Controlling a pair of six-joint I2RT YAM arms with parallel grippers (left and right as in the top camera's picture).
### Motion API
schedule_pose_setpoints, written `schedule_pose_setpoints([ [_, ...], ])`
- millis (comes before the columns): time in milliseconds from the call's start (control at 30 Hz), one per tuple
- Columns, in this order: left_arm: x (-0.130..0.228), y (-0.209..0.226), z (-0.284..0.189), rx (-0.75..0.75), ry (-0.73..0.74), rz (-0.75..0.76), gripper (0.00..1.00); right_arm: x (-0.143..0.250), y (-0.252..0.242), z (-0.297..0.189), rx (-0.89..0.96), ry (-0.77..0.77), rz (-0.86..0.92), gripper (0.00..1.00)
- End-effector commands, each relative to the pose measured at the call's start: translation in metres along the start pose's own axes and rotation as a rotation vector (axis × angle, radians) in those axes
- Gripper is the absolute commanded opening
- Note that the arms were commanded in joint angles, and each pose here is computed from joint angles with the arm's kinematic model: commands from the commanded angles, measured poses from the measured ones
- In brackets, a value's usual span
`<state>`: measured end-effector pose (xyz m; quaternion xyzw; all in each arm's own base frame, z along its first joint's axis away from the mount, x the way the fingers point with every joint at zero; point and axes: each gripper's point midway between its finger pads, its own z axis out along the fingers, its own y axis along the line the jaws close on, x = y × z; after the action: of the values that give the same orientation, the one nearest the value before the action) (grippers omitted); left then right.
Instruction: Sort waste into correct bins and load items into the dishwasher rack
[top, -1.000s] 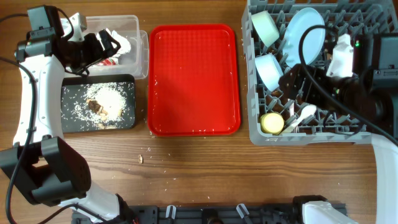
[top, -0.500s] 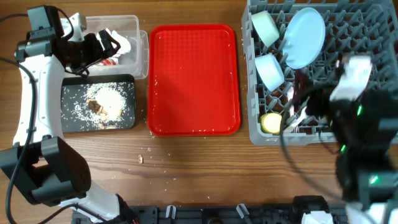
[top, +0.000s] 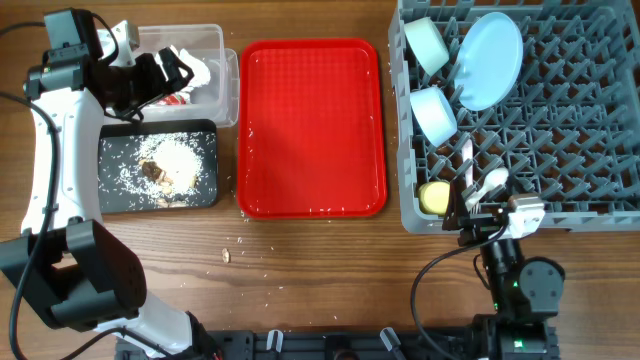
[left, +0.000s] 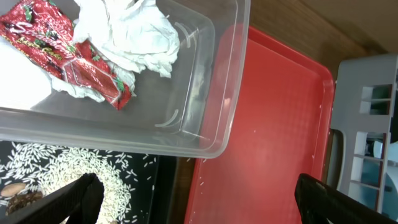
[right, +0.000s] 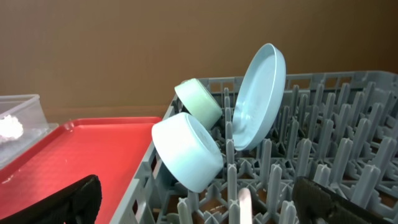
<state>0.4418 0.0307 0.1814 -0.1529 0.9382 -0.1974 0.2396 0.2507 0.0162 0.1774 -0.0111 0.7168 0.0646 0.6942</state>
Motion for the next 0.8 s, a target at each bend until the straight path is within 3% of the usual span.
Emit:
schedule_pose_setpoints([
  [0,-0.0067,-0.003,-0.0077,0.007,-0.026,0.002,1.0,0.0009,0.0027,-0.0038,-0.017,-0.033,0.003,1.0],
  [767,-0.0066,-0.0037,-0.008,0.008,-0.027,0.003,1.0,-0.0004,0.003,-0.0049,-0.018,-0.04,0.002,1.0],
])
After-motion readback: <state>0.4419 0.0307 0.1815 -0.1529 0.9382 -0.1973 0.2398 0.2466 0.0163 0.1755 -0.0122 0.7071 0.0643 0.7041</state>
